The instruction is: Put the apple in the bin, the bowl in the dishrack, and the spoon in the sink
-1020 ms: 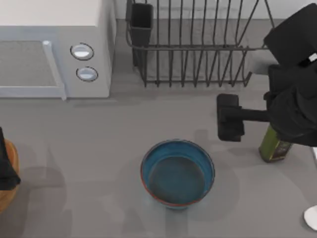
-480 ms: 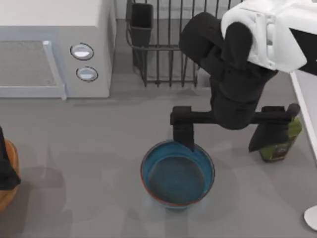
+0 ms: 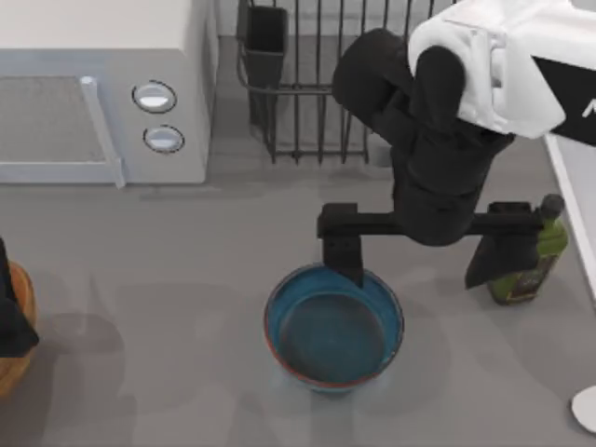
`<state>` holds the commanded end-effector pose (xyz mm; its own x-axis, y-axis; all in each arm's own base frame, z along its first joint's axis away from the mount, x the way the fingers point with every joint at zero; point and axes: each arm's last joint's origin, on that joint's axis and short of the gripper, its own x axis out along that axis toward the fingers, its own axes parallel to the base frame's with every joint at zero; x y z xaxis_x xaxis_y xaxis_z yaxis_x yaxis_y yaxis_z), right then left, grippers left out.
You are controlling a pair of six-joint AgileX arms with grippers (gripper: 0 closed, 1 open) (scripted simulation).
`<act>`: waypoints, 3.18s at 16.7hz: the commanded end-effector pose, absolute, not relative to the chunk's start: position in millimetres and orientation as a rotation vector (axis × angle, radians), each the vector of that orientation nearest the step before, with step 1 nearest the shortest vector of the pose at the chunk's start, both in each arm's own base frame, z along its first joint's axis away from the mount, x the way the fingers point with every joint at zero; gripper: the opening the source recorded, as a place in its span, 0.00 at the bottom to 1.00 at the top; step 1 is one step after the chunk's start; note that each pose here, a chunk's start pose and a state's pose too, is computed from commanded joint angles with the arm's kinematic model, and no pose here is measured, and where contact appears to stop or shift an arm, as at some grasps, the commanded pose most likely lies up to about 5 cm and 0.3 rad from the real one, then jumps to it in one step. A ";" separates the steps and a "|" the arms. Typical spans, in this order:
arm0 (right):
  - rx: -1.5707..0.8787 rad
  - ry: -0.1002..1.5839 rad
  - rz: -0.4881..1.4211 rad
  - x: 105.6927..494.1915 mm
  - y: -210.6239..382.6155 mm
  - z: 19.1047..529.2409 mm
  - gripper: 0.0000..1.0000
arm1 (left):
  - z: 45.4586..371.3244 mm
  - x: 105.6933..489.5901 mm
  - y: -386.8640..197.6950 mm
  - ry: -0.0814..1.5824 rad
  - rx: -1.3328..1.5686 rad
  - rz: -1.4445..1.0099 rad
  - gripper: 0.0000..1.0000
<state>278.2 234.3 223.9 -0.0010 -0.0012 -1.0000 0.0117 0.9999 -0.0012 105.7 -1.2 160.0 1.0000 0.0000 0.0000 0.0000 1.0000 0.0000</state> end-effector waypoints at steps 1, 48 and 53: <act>0.006 1.574 -0.011 278.6 234.9 216.8 1.00 | 160.0 105.7 -1.2 0.000 0.000 0.000 1.00; 0.009 1.569 -0.008 277.7 235.1 229.9 0.00 | 160.0 105.7 -1.2 0.000 0.000 0.000 1.00; -0.011 1.550 0.012 275.3 239.5 230.0 0.00 | 160.0 105.7 -1.2 0.000 0.000 0.000 1.00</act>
